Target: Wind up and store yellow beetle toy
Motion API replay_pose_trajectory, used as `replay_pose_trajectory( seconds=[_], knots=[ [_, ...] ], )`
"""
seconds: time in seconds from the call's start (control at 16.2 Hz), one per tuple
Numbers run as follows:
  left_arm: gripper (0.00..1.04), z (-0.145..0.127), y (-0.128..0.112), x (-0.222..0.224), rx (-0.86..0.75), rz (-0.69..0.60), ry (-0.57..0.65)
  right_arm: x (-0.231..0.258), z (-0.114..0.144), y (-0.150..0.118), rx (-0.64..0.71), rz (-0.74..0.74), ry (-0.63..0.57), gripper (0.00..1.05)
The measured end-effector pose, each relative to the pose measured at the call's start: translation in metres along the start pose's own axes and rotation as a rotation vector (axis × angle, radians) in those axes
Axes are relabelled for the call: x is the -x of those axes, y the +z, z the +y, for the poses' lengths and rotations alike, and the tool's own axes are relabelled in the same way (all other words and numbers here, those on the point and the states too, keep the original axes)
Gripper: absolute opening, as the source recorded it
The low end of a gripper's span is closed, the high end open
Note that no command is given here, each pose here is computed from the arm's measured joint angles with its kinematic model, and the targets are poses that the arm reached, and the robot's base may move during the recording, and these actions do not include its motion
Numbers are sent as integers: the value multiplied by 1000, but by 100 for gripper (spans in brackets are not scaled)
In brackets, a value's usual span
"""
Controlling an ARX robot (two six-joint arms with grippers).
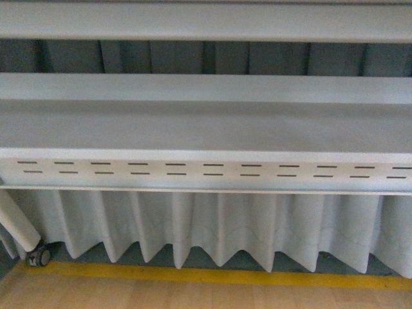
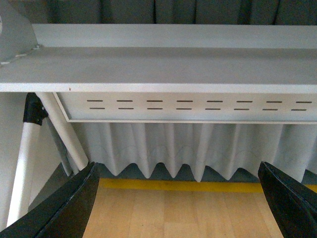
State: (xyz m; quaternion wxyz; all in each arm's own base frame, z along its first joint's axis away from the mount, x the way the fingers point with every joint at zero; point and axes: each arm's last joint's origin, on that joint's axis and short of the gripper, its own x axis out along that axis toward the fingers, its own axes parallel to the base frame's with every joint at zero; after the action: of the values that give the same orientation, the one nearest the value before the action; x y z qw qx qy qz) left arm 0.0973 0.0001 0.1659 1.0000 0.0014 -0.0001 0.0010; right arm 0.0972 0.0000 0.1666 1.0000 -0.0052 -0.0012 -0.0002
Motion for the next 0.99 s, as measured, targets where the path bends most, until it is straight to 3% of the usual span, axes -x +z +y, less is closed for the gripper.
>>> replay_pose_trajectory(
  seconds=[0.99],
  knots=[
    [98, 0, 0, 0, 0, -3, 0, 0, 0, 0, 0, -1, 0, 98]
  ],
)
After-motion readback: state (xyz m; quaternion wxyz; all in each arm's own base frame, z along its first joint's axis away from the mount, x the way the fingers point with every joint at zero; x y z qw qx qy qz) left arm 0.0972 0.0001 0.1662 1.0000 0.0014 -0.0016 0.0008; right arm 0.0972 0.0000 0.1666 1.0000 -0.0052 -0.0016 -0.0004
